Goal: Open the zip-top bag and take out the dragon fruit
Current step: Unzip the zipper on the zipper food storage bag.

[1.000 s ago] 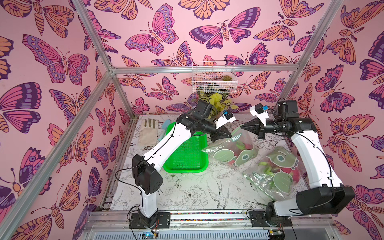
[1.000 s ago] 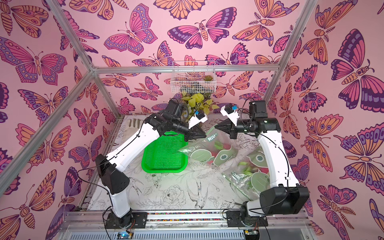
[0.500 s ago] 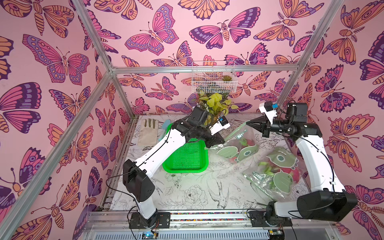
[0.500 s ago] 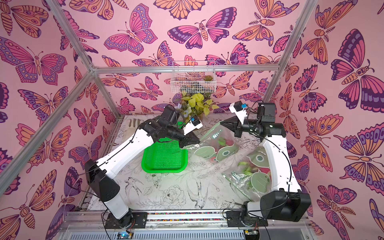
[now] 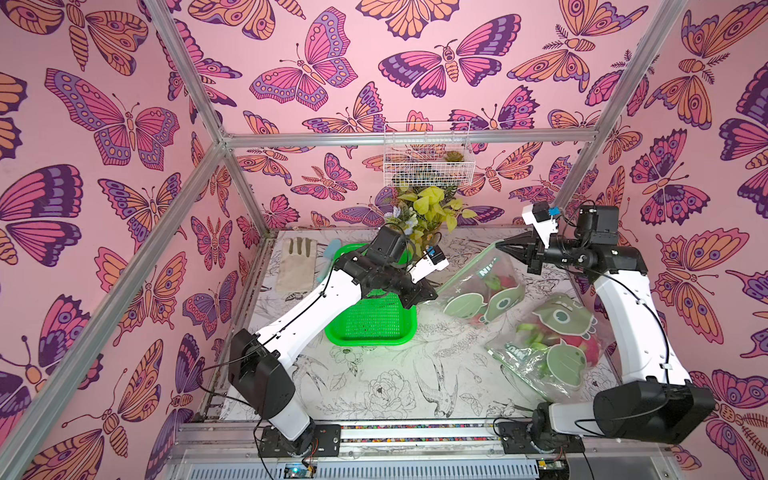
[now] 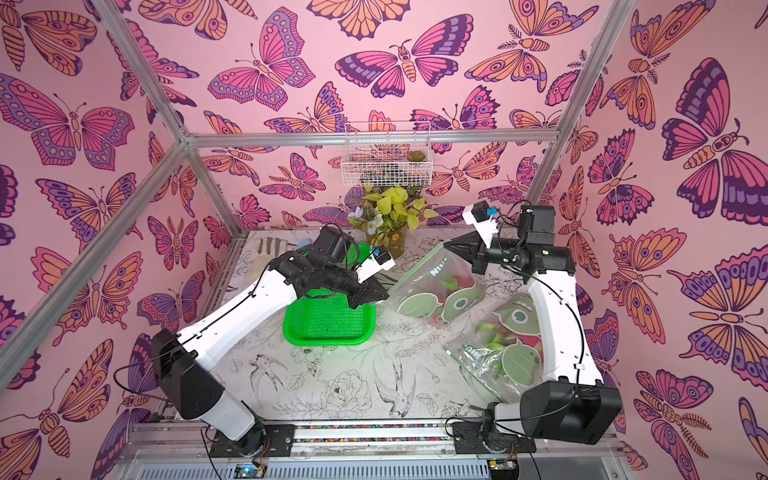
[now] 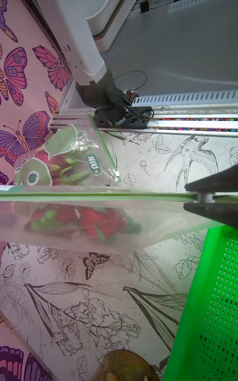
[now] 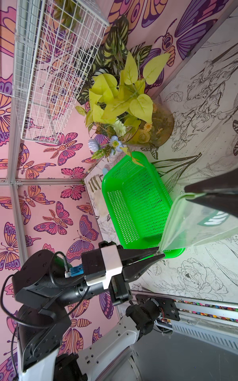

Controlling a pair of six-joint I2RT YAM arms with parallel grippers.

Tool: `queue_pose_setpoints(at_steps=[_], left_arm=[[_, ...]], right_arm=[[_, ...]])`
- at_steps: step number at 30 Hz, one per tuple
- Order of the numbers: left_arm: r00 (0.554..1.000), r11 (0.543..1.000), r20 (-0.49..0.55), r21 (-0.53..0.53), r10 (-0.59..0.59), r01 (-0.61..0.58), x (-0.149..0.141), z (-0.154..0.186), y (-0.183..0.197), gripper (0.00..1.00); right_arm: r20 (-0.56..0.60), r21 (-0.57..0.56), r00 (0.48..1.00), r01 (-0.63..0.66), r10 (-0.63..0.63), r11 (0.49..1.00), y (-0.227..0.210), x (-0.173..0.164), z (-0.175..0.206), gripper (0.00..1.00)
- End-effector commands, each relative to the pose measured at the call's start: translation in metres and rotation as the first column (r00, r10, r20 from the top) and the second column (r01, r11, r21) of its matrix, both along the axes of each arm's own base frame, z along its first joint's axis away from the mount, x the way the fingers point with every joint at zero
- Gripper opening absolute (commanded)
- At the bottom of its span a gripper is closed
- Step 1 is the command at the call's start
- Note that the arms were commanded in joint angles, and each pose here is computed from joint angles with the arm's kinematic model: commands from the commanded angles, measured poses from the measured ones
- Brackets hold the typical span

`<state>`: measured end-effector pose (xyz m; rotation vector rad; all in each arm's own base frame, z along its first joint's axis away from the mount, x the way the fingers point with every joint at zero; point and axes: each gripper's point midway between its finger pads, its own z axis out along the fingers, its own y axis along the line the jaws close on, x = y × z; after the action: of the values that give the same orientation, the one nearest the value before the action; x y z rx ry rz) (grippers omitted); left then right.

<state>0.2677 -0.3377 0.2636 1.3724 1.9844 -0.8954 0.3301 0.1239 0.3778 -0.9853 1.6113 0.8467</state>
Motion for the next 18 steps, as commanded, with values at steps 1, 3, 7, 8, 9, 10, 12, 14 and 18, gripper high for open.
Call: queue_pose_setpoints(at_steps=[1, 3, 7, 8, 9, 10, 12, 14, 18], left_arm=[[0.989, 0.987, -0.13, 0.154, 0.066, -0.046, -0.019, -0.038, 0.032, 0.0], [0.989, 0.988, -0.135, 0.149, 0.066, -0.045, -0.021, -0.038, 0.033, 0.0], [0.988, 0.987, -0.136, 0.154, 0.074, -0.052, -0.024, -0.041, 0.036, 0.0], [0.988, 0.987, -0.138, 0.154, 0.075, -0.053, -0.025, -0.042, 0.036, 0.0], [0.987, 0.987, -0.139, 0.153, 0.075, -0.053, -0.026, -0.042, 0.037, 0.0], [0.987, 0.987, -0.141, 0.153, 0.077, -0.055, -0.027, -0.042, 0.038, 0.0], [0.987, 0.987, -0.144, 0.151, 0.076, -0.054, -0.029, -0.041, 0.039, 0.0], [0.987, 0.986, -0.134, 0.154, 0.083, -0.062, -0.03, -0.041, 0.041, 0.0], [0.99, 0.993, -0.125, 0.105, 0.059, -0.046, -0.033, -0.025, 0.037, 0.13]], right_arm=[[0.172, -0.004, 0.985, 0.009, -0.008, 1.0, -0.009, -0.003, 0.036, 0.0], [0.175, -0.005, 0.985, 0.009, -0.008, 1.0, -0.009, -0.003, 0.036, 0.0], [0.171, -0.009, 0.985, 0.011, -0.01, 1.0, -0.009, -0.004, 0.034, 0.0], [0.172, -0.012, 0.985, 0.011, -0.008, 1.0, -0.009, -0.004, 0.034, 0.0], [0.173, -0.012, 0.985, 0.012, -0.01, 1.0, -0.01, -0.005, 0.035, 0.0], [0.173, -0.011, 0.985, 0.01, -0.008, 1.0, -0.01, -0.005, 0.034, 0.0], [0.174, -0.01, 0.985, 0.008, -0.006, 1.0, -0.009, -0.006, 0.035, 0.0], [0.175, -0.007, 0.985, 0.004, -0.003, 1.0, -0.009, -0.006, 0.036, 0.0], [0.183, 0.007, 0.982, -0.044, 0.042, 0.999, -0.005, -0.014, 0.036, 0.0]])
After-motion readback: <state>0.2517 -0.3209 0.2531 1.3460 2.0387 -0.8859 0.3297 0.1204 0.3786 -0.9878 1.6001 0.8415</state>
